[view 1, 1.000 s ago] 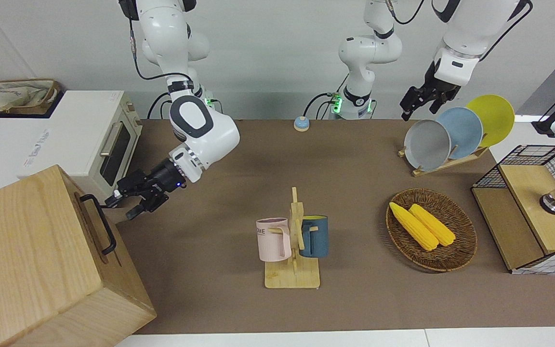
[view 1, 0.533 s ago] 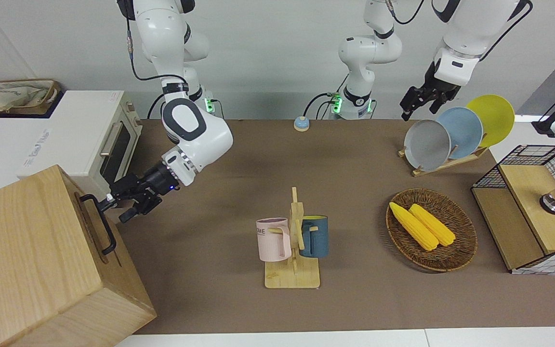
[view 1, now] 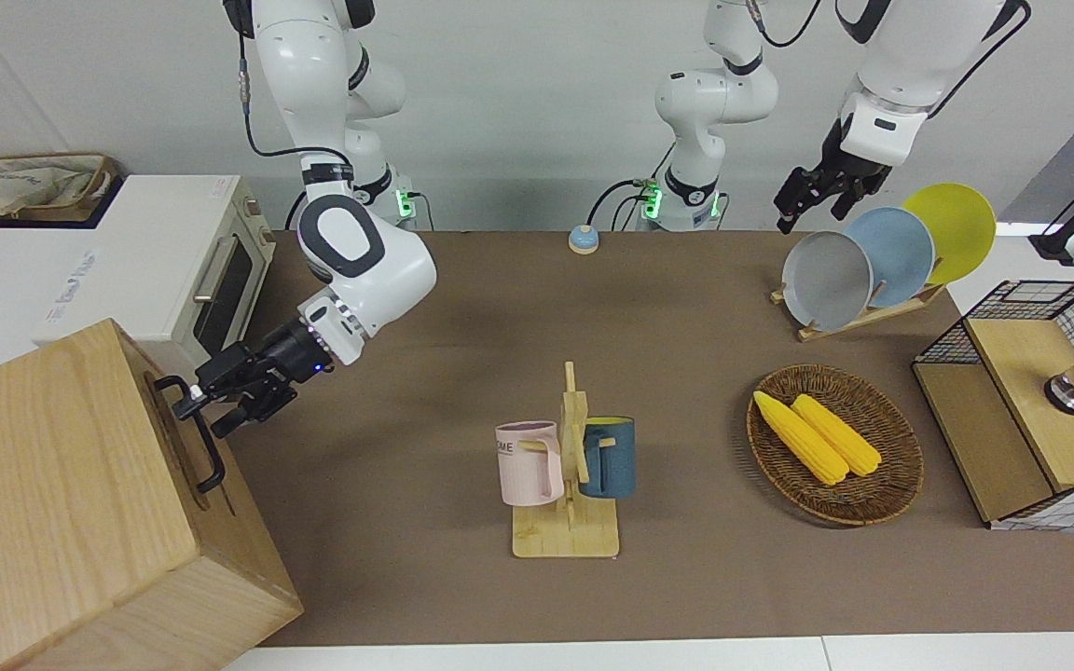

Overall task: Slide drawer open with right arm
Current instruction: 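Hook the right gripper onto the black drawer handle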

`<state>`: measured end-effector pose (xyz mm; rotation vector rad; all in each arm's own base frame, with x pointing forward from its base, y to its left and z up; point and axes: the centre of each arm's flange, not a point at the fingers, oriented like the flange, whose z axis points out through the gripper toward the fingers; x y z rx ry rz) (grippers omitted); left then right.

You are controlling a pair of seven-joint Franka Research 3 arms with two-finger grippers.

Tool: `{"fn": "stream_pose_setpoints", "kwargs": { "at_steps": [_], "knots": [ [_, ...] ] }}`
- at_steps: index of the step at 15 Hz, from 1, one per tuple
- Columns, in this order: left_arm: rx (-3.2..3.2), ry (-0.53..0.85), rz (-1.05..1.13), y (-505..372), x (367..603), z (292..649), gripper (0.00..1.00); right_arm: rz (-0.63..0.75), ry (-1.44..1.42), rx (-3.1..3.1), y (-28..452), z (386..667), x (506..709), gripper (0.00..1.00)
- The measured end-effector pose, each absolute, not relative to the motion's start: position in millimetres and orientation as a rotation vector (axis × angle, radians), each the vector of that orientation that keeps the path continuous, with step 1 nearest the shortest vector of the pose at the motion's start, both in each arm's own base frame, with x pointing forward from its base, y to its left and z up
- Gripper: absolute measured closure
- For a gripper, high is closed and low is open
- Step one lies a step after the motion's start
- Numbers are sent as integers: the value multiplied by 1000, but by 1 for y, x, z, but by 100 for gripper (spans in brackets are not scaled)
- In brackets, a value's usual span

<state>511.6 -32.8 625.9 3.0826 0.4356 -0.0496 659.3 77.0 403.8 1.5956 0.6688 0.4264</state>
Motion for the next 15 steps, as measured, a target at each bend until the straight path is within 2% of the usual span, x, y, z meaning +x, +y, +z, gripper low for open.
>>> {"fn": "stream_pose_setpoints", "kwargs": {
  "at_steps": [3,5,7,9,15],
  "knots": [
    [3083,436,-50,-33,512,626,0,430,677,1574,76,405,660,52],
    [3083,436,-50,-33,512,626,0,431,681,1559,75,406,661,69],
    [3083,436,-50,-33,512,626,0,427,678,1552,71,406,661,71],
    [3083,436,-50,-33,512,626,0,424,679,1550,70,405,661,78],
    [3083,436,-50,-33,512,626,0,425,671,1548,71,405,661,80]
  ]
}}
